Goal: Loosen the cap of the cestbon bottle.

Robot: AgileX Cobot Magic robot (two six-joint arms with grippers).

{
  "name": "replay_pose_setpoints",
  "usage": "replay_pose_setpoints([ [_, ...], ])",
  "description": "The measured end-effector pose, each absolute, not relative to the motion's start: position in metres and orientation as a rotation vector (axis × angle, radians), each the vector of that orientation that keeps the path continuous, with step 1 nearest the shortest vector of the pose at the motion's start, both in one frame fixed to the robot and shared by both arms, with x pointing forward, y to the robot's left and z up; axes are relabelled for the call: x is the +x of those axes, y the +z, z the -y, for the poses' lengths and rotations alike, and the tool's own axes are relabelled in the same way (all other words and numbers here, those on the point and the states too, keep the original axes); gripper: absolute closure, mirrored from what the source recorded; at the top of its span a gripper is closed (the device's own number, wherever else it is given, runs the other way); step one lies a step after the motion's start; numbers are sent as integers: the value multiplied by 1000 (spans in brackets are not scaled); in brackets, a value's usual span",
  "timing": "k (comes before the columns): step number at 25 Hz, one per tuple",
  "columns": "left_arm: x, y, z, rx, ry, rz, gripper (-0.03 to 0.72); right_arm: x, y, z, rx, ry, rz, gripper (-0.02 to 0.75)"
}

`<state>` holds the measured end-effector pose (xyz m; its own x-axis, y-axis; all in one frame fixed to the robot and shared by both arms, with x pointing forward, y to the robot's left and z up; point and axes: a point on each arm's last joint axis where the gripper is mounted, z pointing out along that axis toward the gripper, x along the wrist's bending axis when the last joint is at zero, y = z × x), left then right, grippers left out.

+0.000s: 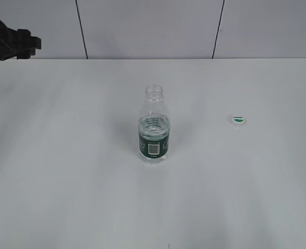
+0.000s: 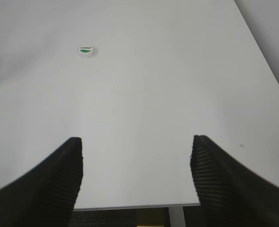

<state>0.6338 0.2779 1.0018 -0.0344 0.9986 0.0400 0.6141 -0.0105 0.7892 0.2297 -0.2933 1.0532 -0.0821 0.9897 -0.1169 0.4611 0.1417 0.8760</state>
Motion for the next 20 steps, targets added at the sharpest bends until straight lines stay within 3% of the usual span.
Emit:
replay_pose_setpoints([
  [9, 609, 1029, -273, 1787, 840, -1747, 176, 230, 1053, 293, 1421, 876, -1657, 193],
  [15, 580, 1038, -271, 1921, 613, -1858, 175, 230, 1053, 293, 1421, 876, -1657, 193],
  [20, 552, 1044, -293, 1966, 442, -2076, 175, 230, 1053, 293, 1421, 876, -1657, 193],
])
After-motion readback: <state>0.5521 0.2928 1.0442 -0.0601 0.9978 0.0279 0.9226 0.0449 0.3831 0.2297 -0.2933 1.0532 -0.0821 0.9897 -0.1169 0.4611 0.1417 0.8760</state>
